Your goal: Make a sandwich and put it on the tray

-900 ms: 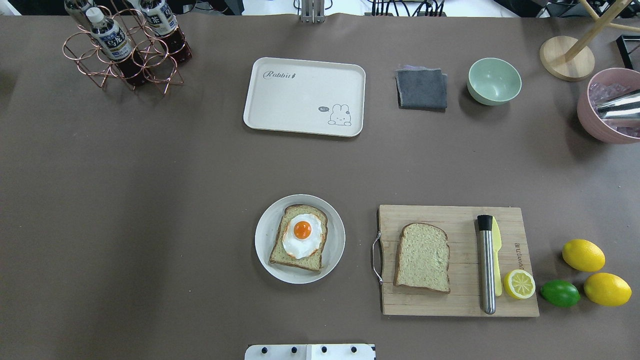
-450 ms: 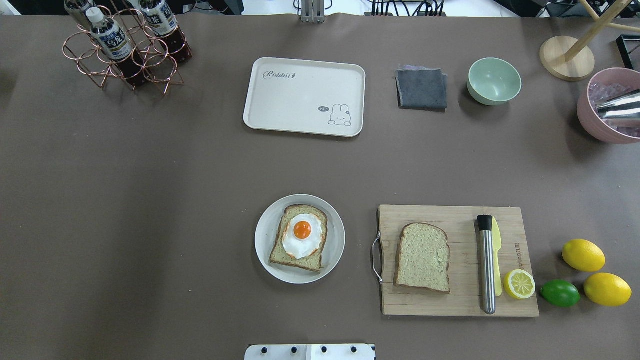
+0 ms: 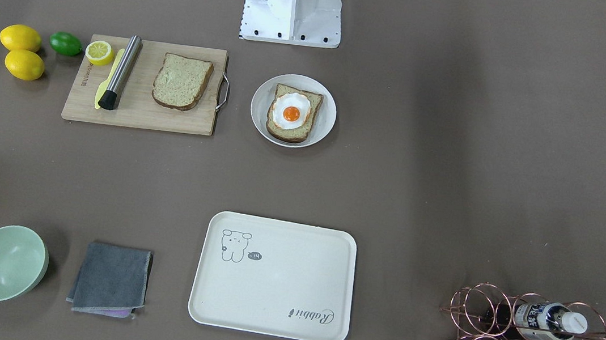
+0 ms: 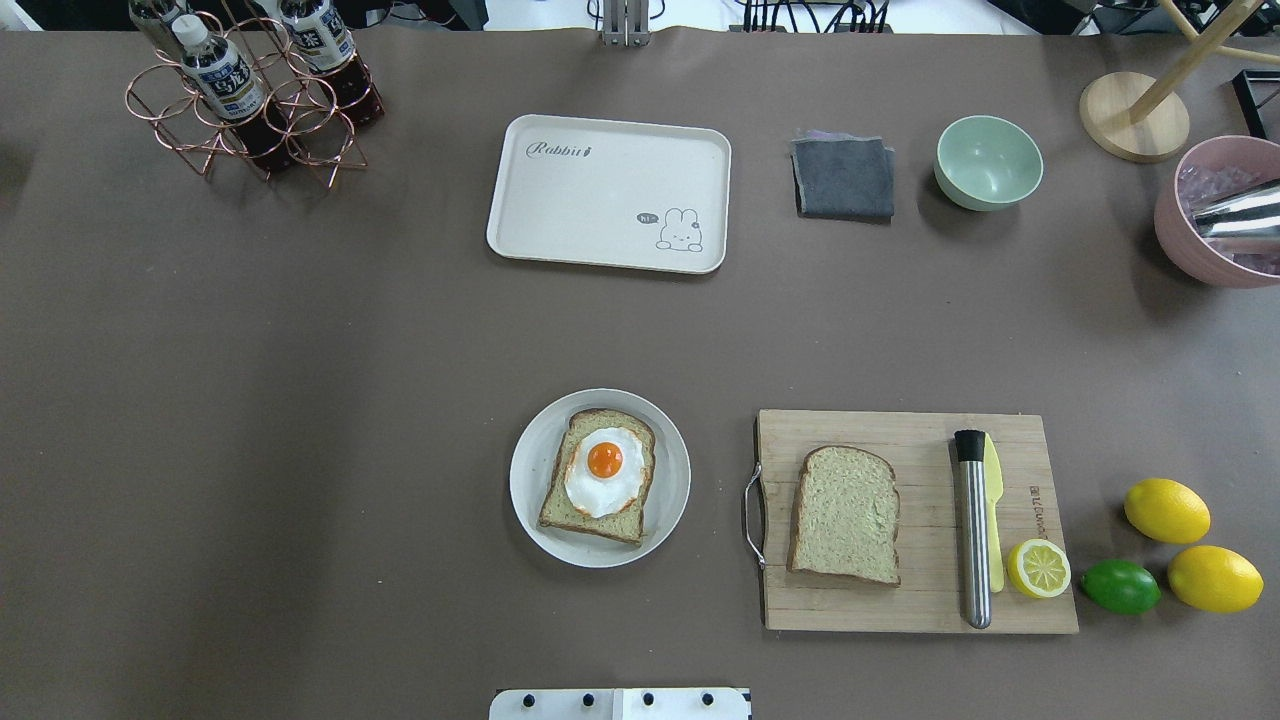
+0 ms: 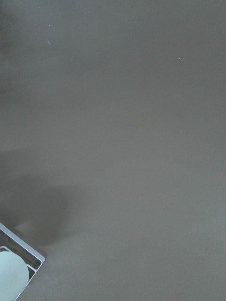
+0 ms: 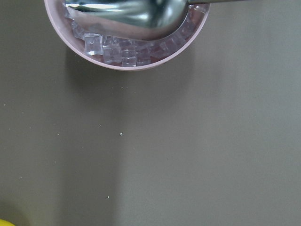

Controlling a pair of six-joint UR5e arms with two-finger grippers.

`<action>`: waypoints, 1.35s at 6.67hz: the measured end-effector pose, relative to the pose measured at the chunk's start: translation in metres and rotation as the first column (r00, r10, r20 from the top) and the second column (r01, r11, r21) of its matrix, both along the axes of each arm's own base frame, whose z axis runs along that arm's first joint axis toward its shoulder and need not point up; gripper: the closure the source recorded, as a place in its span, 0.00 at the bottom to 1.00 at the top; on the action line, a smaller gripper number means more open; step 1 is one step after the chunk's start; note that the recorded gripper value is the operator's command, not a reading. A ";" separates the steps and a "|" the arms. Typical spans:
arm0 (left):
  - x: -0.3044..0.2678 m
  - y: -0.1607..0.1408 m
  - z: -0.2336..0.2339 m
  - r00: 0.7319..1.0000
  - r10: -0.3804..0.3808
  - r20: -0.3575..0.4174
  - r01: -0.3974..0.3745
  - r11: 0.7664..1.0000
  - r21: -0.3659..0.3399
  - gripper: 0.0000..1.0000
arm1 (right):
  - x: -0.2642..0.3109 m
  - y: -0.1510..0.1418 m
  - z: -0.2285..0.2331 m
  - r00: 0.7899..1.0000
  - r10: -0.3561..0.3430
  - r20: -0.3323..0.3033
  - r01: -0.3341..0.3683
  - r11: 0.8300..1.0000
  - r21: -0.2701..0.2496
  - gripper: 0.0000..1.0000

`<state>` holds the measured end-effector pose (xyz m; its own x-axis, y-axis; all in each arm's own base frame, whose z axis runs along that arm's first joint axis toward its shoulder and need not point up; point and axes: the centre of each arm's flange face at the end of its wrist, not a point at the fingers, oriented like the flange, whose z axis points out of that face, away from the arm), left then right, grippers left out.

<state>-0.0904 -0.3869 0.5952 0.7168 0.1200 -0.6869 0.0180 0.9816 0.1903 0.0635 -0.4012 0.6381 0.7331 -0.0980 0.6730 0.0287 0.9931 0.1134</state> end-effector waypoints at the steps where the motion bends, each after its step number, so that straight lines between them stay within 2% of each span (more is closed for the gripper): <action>1: -0.001 0.001 0.002 1.000 -0.016 -0.003 0.015 1.000 -0.014 0.02 | 0.000 0.000 -0.001 1.000 0.000 0.002 0.000 1.000 0.001 0.00; 3: -0.002 0.001 0.003 0.999 -0.052 -0.008 0.051 0.998 -0.048 0.03 | -0.003 -0.001 -0.010 0.999 -0.005 0.043 0.005 1.000 0.018 0.00; 4: -0.002 -0.002 0.000 0.998 -0.056 -0.011 0.055 0.997 -0.045 0.03 | -0.007 -0.003 -0.022 0.997 -0.016 0.078 0.012 0.998 0.057 0.00; 6: 0.000 -0.020 -0.012 0.999 -0.050 -0.017 0.049 0.998 -0.042 0.03 | -0.028 -0.007 -0.049 0.987 -0.086 0.137 0.055 0.976 0.213 0.00; 7: 0.002 -0.024 -0.014 0.999 -0.046 -0.021 0.045 0.998 -0.046 0.02 | -0.043 -0.007 -0.057 0.977 -0.124 0.171 0.080 0.966 0.244 0.02; 8: 0.003 -0.023 -0.014 0.999 -0.043 -0.031 0.042 0.998 -0.050 0.02 | -0.062 -0.007 -0.065 0.963 -0.156 0.219 0.101 0.965 0.244 0.02; 9: 0.004 -0.024 -0.011 0.998 -0.042 -0.043 0.039 0.998 -0.055 0.02 | -0.087 -0.007 -0.076 0.949 -0.173 0.264 0.117 0.970 0.215 0.02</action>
